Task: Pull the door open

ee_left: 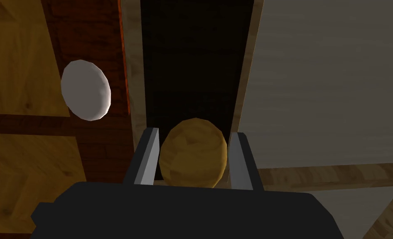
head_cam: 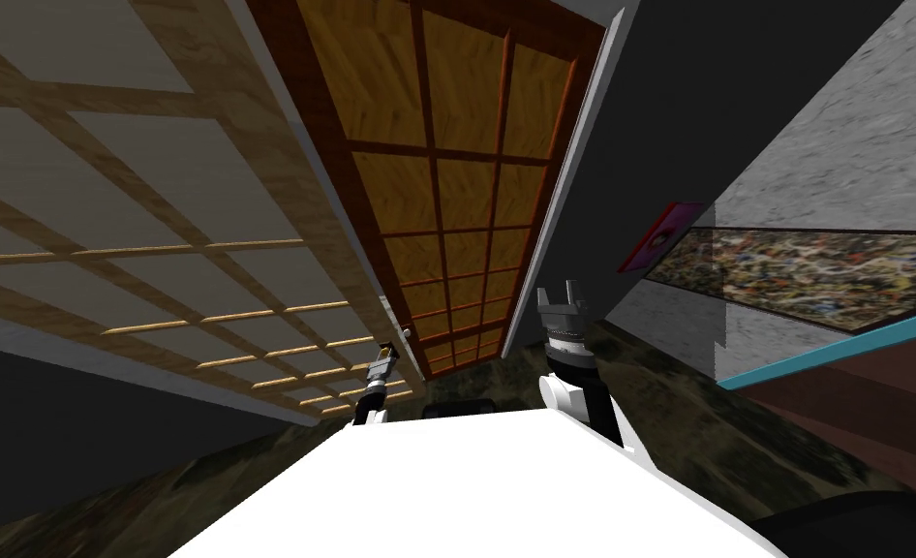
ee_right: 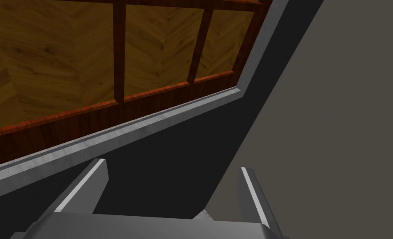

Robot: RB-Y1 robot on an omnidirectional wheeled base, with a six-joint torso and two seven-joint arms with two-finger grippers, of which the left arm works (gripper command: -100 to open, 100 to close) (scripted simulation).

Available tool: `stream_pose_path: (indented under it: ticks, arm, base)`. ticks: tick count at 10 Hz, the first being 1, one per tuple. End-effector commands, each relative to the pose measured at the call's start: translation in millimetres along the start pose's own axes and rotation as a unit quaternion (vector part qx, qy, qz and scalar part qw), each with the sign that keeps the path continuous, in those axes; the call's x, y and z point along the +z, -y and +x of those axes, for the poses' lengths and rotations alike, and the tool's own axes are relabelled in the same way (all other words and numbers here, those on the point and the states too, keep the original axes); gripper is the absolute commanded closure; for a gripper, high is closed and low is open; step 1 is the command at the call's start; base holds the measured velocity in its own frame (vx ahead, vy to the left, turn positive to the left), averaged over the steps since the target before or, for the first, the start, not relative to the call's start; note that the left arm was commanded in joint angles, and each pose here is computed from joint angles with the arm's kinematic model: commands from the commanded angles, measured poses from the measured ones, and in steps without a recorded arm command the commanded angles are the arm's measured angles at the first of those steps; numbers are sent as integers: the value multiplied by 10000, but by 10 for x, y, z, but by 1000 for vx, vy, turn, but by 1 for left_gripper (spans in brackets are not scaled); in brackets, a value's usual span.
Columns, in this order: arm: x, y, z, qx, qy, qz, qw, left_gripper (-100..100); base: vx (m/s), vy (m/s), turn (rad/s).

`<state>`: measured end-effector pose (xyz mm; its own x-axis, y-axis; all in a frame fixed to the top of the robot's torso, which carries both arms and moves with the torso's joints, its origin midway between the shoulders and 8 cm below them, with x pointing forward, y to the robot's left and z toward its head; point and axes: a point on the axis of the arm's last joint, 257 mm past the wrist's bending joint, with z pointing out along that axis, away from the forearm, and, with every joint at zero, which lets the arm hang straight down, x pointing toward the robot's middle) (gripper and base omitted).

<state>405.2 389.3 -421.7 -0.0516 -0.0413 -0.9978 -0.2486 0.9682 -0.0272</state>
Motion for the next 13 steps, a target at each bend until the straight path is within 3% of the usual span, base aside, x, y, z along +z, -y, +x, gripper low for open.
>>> stream_pose_path:
  ticks: [1, 2, 3, 4, 7, 8, 10, 11, 12, 13]
  arm:
    - [-1, -89, 46, 20, -64, -61, 10000, 100]
    - [-145, -242, 184, -34, -236, -183, 9995, 100]
    - [-145, -242, 184, -34, -236, -183, 9995, 100]
    - [-249, -351, 275, -138, -349, -277, 9989, 100]
    - [-249, -351, 275, -138, -349, -277, 9989, 100]
    - [-353, -459, 360, -258, -454, -374, 9979, 100]
    - [-353, -459, 360, -258, -454, -374, 9979, 100]
    - [-460, -566, 441, -378, -556, -475, 9966, 100]
    - [-460, -566, 441, -378, -556, -475, 9966, 100]
    - [-389, -477, 389, -315, -461, -310, 9980, -100]
  base:
    - [-41, 5, -1]
    - [-115, 13, 46]
    - [-117, -17, 17]
    - [-155, -35, 20]
    - [-85, -12, 16]
    - [-87, 8, 20]
    - [-71, -14, 22]
    - [-97, 2, 58]
    - [-106, 33, 56]
    - [-154, 60, -74]
